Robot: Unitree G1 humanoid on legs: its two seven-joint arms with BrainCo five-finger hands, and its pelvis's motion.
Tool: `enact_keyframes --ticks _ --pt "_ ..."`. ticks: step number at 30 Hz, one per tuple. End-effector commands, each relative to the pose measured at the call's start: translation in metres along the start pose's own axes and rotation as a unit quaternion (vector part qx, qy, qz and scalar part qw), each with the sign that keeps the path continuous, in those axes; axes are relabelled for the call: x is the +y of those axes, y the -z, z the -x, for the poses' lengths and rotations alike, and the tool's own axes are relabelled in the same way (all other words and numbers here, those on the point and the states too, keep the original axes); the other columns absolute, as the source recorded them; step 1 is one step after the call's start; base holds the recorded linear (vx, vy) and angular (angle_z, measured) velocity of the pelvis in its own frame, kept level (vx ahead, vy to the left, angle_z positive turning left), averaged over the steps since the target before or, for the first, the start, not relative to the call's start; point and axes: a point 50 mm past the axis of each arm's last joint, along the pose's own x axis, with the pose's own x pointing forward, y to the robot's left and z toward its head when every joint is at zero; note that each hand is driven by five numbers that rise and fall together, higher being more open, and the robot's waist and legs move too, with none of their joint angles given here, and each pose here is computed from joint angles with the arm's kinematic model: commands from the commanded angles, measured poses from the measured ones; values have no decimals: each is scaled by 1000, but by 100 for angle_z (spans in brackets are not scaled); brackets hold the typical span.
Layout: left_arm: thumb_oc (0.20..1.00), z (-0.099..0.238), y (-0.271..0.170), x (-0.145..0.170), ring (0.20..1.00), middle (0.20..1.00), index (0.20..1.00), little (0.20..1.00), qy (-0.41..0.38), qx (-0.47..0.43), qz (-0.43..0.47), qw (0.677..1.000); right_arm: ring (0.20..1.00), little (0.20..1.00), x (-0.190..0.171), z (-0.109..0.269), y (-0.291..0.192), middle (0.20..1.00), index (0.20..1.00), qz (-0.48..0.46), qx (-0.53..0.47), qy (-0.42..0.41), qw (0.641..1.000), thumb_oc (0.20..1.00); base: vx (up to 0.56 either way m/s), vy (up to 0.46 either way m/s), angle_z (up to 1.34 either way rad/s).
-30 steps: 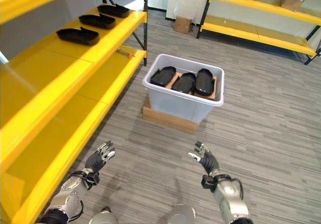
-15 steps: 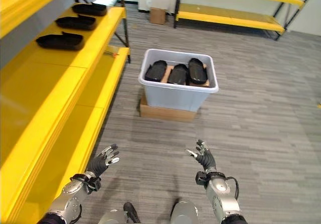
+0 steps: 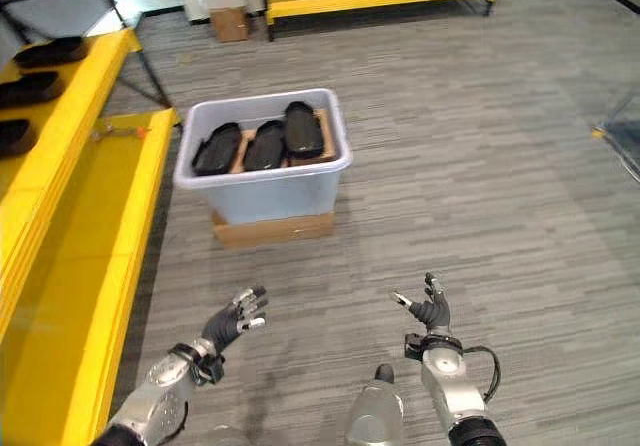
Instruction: Move parts from the plastic box to the shelf.
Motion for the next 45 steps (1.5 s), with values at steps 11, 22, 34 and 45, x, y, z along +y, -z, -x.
enact_keyframes --ticks 11,22,34,45 --pt "1000 10 -5 27 1000 1000 1000 1000 -70 -23 3 997 1000 1000 4 -3 -35 1000 1000 39 -99 -99 989 1000 266 -182 -2" --pt "1000 22 -20 34 1000 1000 1000 1000 -142 -131 12 981 1000 1000 2 9 -45 1000 1000 13 -154 -68 986 1000 244 295 15" --pt "1000 16 -37 26 1000 1000 1000 1000 -5 -103 -202 974 1000 1000 12 10 -40 1000 1000 45 -156 -58 985 1000 243 383 26" --pt "1000 -17 -58 -3 1000 1000 1000 1000 25 -117 -161 980 1000 1000 24 9 -48 1000 1000 4 -171 -70 983 1000 226 -19 -11"
